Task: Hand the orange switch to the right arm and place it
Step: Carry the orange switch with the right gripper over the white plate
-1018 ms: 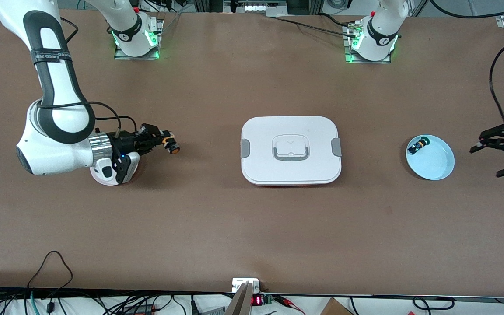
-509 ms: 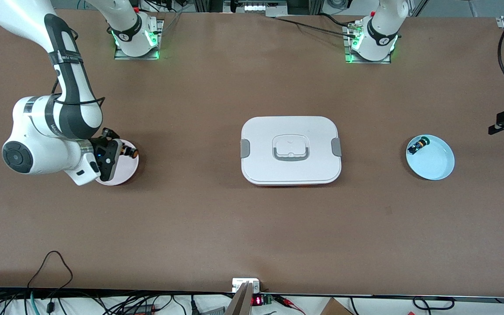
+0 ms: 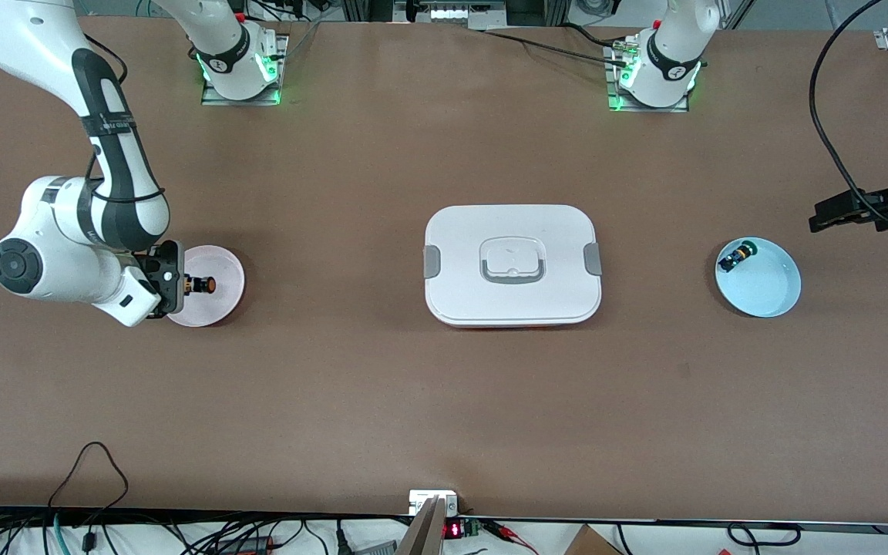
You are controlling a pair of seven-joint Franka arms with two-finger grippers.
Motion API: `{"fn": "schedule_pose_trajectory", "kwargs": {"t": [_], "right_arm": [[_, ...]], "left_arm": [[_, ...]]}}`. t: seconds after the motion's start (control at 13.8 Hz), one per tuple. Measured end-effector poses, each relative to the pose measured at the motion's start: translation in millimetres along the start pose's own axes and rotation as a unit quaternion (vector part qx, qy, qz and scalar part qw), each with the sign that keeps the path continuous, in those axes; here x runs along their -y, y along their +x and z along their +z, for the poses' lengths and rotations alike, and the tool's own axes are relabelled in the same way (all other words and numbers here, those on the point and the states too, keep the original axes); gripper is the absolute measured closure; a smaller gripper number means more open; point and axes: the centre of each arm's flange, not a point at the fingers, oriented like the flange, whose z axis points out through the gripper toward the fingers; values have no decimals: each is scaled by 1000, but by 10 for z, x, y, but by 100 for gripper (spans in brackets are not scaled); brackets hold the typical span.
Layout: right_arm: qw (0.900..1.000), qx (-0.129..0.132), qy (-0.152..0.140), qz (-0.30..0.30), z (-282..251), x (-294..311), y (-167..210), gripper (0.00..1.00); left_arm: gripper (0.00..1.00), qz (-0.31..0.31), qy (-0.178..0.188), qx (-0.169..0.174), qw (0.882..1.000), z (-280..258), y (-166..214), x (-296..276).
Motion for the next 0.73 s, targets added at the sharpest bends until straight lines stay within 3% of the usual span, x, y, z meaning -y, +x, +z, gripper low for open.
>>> {"fn": "schedule_pose_trajectory", "kwargs": {"t": [0.73], "right_arm": [[999, 14, -38, -8, 570, 193, -81, 67]], "left_arm": [[0, -10, 0, -3, 1000, -60, -9, -72]]}}
